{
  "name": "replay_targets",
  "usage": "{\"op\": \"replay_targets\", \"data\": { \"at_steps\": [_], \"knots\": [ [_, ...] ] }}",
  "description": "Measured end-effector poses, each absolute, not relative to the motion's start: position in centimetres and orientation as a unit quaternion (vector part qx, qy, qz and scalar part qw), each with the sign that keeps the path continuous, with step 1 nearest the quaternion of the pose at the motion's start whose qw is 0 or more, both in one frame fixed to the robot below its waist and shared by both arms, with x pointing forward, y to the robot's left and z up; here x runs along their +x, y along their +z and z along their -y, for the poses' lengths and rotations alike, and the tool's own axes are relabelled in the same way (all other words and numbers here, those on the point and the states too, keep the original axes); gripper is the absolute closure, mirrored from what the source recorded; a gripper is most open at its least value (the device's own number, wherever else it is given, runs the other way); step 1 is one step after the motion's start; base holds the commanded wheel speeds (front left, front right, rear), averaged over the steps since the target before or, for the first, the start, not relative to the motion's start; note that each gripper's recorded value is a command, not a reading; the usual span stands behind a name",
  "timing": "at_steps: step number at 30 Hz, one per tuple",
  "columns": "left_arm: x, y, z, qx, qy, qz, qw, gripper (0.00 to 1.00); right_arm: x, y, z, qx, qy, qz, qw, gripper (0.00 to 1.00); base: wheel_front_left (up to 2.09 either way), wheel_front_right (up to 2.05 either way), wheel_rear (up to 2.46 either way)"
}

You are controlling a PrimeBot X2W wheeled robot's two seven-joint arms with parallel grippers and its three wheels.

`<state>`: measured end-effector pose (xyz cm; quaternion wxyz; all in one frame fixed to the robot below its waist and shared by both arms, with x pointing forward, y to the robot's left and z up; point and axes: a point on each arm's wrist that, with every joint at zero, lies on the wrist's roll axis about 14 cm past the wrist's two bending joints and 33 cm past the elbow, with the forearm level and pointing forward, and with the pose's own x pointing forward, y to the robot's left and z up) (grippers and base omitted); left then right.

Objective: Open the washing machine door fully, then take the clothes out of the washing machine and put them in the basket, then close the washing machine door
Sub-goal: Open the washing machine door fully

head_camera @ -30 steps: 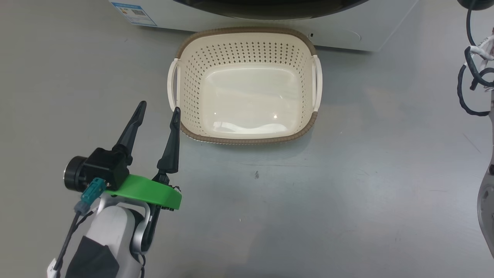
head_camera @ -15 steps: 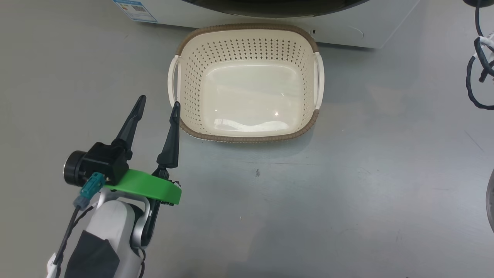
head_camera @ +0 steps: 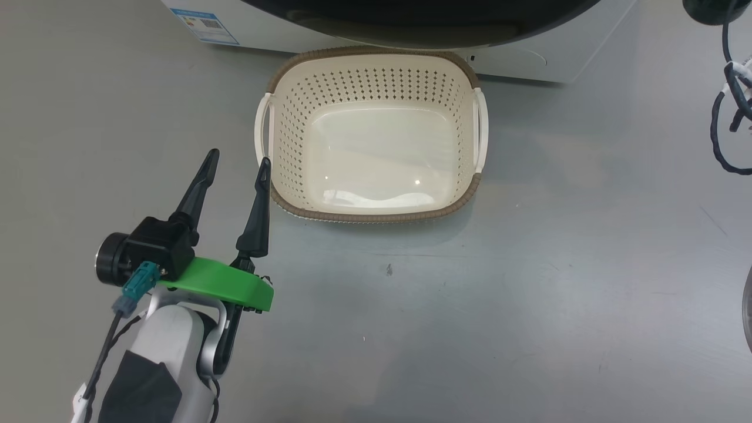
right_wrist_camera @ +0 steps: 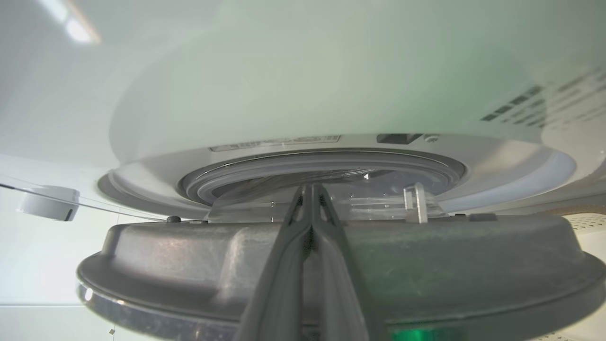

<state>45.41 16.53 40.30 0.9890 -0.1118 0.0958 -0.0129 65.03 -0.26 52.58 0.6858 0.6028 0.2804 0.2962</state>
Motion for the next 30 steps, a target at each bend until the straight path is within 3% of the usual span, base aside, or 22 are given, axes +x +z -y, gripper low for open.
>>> {"op": "replay_targets", "data": {
  "at_steps": [30],
  "knots": [
    [44.0,43.8,-15.4,-0.118,-0.026,-0.064,0.991,0.00,56.7,52.5,-1.6,0.585,0.355,-0.356,0.637,1.00,0.00,0.00,0.00]
  ]
}}
